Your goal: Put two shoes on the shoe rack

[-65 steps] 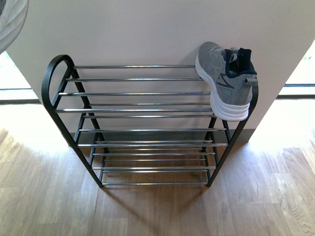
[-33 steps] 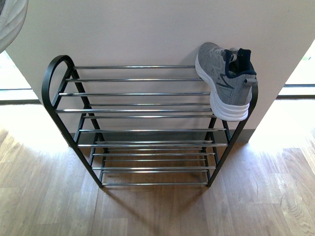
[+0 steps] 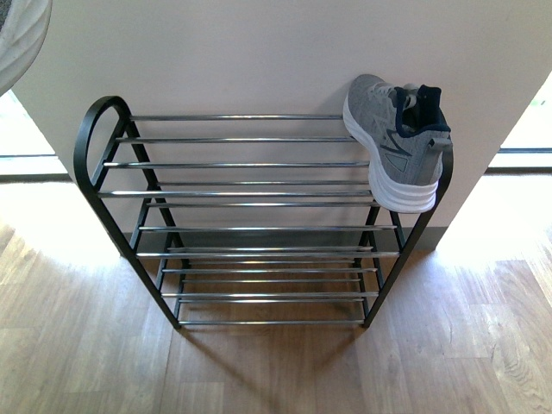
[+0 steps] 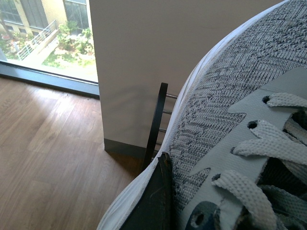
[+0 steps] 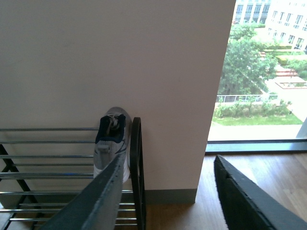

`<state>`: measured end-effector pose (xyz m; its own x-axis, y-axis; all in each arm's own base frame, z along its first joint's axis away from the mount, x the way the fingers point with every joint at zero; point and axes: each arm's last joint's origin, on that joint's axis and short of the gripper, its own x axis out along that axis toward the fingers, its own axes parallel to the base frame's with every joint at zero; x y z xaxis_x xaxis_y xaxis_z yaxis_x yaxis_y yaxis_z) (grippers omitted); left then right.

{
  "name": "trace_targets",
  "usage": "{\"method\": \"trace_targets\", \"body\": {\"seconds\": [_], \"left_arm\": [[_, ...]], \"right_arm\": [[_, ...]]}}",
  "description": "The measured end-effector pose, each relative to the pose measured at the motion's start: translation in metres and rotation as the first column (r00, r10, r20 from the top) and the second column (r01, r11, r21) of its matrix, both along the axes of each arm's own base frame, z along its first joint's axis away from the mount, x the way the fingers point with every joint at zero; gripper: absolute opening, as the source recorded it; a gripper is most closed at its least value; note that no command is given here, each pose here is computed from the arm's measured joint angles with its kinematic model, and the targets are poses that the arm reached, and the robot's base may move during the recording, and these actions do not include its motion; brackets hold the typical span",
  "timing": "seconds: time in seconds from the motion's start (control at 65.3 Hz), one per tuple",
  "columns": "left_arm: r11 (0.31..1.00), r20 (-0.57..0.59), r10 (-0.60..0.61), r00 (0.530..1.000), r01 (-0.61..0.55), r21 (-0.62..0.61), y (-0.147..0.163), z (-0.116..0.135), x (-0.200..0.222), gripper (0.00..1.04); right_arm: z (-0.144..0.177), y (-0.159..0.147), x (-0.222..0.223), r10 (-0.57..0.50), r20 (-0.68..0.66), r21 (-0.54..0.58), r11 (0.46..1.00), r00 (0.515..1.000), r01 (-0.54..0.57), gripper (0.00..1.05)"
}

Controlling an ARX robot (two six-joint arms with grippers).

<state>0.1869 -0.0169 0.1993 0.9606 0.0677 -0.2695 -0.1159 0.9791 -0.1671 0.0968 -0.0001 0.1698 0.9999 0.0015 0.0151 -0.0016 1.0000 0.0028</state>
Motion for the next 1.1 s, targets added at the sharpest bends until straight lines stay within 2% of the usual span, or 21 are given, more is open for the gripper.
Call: {"method": "trace_targets", "body": {"seconds": [0.168,0.23,0.858,0.965,1.103], "left_arm": [[1.0,0.0,0.004,1.0,-0.004,0.001,0.0,0.0,0.0,0.02],[1.0,0.0,0.004,1.0,-0.004,0.0,0.0,0.0,0.0,0.02],[1.0,-0.003,-0.004,1.0,0.004,-0.001,-0.001,0.0,0.0,0.02],[0.997,-0.147,0.06,0.987,-0.068,-0.049,-0.008,-0.004,0.005,0.02],[0.973,-0.28,-0.018,0.96,-0.047,-0.225,-0.034,-0.01,0.026,0.02]], "right_arm": [[0.0,0.0,0.0,0.0,-0.001,0.0,1.0,1.0,0.0,0.9],[0.0,0.0,0.0,-0.001,-0.001,0.0,1.0,1.0,0.001,0.97],[0.0,0.0,0.0,-0.005,-0.001,0.0,1.0,1.0,0.005,0.96],[0.0,0.0,0.0,-0.005,-0.001,0.0,1.0,1.0,0.005,0.96],[0.0,0.0,0.0,-0.003,-0.001,0.0,1.0,1.0,0.003,0.96]]}}
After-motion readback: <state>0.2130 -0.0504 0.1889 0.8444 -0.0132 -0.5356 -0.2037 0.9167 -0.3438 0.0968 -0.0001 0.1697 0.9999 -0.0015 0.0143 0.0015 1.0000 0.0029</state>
